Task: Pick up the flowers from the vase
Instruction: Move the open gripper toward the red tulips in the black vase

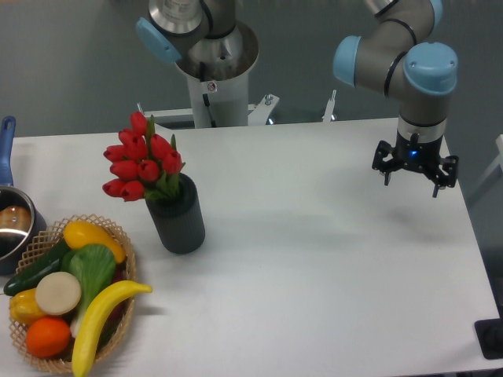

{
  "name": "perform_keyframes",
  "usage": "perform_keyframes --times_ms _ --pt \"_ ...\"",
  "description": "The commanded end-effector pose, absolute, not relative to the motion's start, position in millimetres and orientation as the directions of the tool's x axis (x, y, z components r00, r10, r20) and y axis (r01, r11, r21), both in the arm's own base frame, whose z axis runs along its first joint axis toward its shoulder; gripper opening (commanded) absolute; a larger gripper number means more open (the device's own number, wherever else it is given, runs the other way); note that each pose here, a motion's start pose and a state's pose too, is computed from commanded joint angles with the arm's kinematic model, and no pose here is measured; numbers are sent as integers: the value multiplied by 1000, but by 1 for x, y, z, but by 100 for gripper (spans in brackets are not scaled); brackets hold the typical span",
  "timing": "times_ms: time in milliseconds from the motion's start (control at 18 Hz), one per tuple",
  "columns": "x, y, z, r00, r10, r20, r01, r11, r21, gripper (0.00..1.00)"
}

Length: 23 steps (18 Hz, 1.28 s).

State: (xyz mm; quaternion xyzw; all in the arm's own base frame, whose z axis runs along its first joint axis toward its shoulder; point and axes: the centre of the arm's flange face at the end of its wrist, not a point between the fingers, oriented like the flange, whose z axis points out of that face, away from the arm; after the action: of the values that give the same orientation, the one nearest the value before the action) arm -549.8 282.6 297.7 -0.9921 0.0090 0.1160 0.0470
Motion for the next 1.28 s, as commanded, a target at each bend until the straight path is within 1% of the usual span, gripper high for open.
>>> perform_keyframes --times_ms 278,500,667,722,833,944,1111,1167,1278 --pt "-539 299 304 971 -23 -237 -48 -994 -102 100" --pt "-523 309 286 980 -26 -198 -65 -979 -194 100" --pt "-497 310 298 982 -30 -188 -76 -967 -242 100" --pt "-483 313 292 983 -50 -175 -92 -967 -238 100" --pt "-461 333 284 984 -90 -156 -127 -961 -247 100" --pt "-445 353 293 981 -108 -160 -150 -948 -280 100" --pt "-428 369 322 987 -78 -139 -131 -895 -427 100" --pt "-425 371 333 988 -69 -140 -127 -881 -456 100" --pt "-418 369 350 983 -71 -169 -144 -872 -468 100"
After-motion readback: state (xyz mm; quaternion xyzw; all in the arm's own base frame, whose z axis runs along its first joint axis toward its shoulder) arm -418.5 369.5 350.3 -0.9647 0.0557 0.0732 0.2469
